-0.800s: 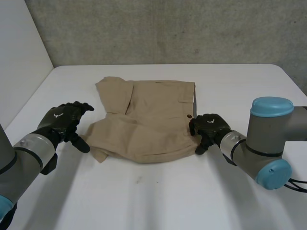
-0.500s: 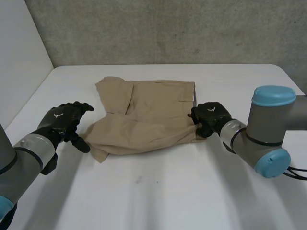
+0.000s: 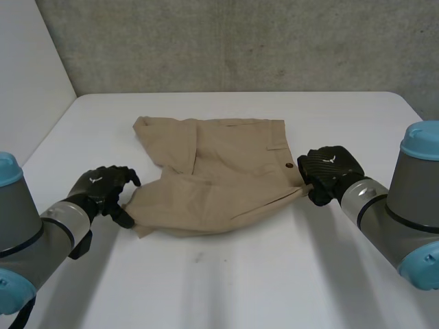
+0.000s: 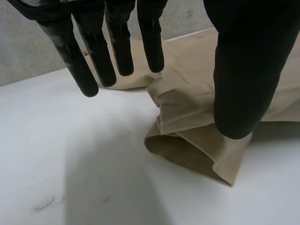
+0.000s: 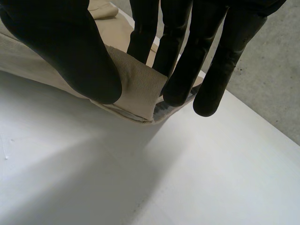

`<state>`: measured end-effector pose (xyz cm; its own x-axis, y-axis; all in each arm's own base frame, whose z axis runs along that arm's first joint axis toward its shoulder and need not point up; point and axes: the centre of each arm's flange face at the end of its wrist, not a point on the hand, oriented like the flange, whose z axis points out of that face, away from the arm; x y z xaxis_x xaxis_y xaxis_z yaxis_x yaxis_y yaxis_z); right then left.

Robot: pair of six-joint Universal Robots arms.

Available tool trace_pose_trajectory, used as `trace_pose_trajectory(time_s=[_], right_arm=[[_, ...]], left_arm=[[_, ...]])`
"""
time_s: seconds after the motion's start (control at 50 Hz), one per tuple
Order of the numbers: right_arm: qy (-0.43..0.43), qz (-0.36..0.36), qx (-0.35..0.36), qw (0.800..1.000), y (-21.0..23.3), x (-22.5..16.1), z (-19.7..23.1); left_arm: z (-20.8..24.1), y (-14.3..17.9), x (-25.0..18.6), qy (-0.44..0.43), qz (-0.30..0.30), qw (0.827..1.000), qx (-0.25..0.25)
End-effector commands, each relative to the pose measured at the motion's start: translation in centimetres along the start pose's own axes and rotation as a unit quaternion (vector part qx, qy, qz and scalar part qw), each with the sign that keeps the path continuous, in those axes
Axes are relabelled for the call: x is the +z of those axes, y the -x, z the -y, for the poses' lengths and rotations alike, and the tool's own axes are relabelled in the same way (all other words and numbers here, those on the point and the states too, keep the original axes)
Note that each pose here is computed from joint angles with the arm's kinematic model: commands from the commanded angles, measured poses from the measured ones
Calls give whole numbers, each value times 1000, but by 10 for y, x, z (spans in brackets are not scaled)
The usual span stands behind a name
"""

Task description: Fold the shorts.

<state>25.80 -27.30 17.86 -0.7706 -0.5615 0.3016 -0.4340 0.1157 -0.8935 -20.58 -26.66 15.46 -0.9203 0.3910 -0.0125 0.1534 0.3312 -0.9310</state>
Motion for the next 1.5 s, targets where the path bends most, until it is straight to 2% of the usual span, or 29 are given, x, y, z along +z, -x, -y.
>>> trace_pose_trajectory(time_s=[0.02,0.34,0.54,0.62,0.72,0.78,1.08,1.2,1.3,1.34,1.42,1.5], right_arm=[[1,4,1,1000,4,0,-1],[1,8,-1,1000,4,0,1],[63,47,-57,995,11,-9,-9],[64,58,-29,996,17,-3,-19],[60,82,48,994,21,4,-26],[59,94,62,992,23,4,-27],[68,97,61,991,28,10,-39],[48,62,34,996,22,22,-43],[34,21,-26,999,10,18,-28],[3,-4,-62,998,0,8,-3],[-57,-37,-111,992,-17,-27,54],[-93,-58,-128,986,-32,-60,103]], left_arm=[[1,2,4,-12,3,1000,1],[-6,-7,0,0,-11,1000,4],[39,-4,-27,-64,4,997,30],[30,-8,-30,-51,-1,998,32],[26,-8,-28,-42,0,999,31],[19,-7,-22,-31,0,999,29],[12,5,-6,-14,15,1000,22],[11,4,-7,-10,11,1000,22],[13,-5,-15,-7,-4,1000,26],[23,-8,-22,-16,-7,999,30],[70,-13,-56,-80,-3,996,43],[131,-15,-101,-178,8,982,56]])
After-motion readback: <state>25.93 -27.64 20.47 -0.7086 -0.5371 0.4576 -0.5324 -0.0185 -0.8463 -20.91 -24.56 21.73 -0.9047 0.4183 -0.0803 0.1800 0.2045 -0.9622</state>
